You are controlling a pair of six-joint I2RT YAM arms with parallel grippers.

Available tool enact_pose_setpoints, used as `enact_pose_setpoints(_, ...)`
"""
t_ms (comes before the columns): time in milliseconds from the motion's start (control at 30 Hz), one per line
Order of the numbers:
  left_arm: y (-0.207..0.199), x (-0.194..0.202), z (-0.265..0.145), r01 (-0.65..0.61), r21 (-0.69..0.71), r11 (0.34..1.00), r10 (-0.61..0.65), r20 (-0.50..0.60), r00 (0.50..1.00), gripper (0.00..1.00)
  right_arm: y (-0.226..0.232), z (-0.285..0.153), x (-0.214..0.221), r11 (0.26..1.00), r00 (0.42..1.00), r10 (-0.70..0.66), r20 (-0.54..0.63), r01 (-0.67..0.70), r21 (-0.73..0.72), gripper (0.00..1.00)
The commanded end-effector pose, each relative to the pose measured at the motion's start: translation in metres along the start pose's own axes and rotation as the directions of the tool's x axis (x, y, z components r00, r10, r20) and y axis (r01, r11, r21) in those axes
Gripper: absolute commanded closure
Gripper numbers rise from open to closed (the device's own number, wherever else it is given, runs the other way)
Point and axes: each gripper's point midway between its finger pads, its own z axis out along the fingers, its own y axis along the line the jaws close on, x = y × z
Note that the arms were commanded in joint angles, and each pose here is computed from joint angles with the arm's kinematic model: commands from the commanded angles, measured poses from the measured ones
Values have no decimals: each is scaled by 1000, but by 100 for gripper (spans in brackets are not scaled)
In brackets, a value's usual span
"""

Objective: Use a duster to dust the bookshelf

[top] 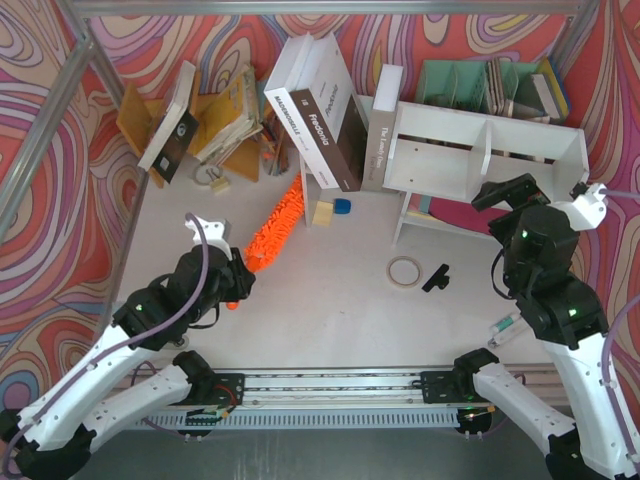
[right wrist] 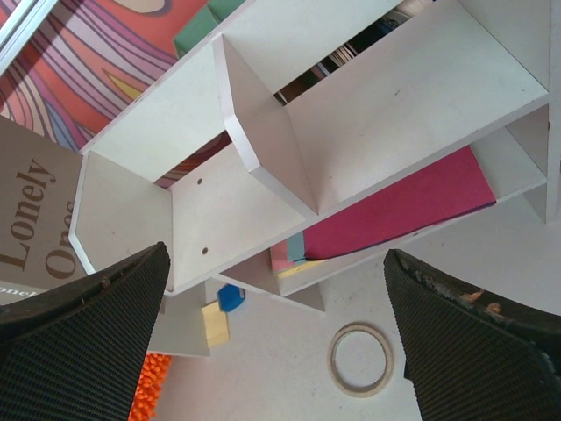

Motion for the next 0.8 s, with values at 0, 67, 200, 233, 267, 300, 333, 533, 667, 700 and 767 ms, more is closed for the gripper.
enact_pose_setpoints(0,-12,-14,4,52,47,998,-55,72,996,100,-6,-2,-1,1000,999,-30,13,30,6,1)
enact_pose_setpoints(67,-12,-21,0,46,46,998,-49,84,995,100,-6,-2,-3,999,999,-41,23,41,4,1)
enact_pose_setpoints(200,-21,-48,-22,34,79,996,-45,136,990,100,-4,-4,-12,999,997,-53,53,54,-8,1)
enact_pose_setpoints(233,-24,-56,-29,36,92,995,-50,151,987,100,-4,-4,-14,998,996,-60,62,61,-10,1)
enact_pose_setpoints(267,-26,-63,-36,39,107,993,-57,168,984,100,-2,-5,-17,997,995,-71,71,72,-18,1)
enact_pose_setpoints(300,-28,-68,-41,41,121,992,-62,181,981,100,0,-5,-18,995,993,-91,77,94,-30,1)
enact_pose_setpoints(333,-30,-71,-45,44,132,990,-68,190,979,100,2,-3,-19,992,990,-114,83,118,-42,1)
enact_pose_setpoints(533,-24,-52,-26,51,97,994,-64,142,988,100,1,3,-2,951,954,-284,95,293,-102,1)
enact_pose_setpoints(667,-15,-24,-5,63,59,996,-68,88,994,100,-3,2,18,914,929,-357,95,368,-168,1)
enact_pose_setpoints(700,-13,-19,-1,66,53,996,-70,81,994,100,-2,1,21,903,923,-371,103,384,-190,1)
enact_pose_setpoints(767,-11,-11,6,70,47,996,-73,71,995,100,-2,-2,27,881,910,-401,111,416,-228,1)
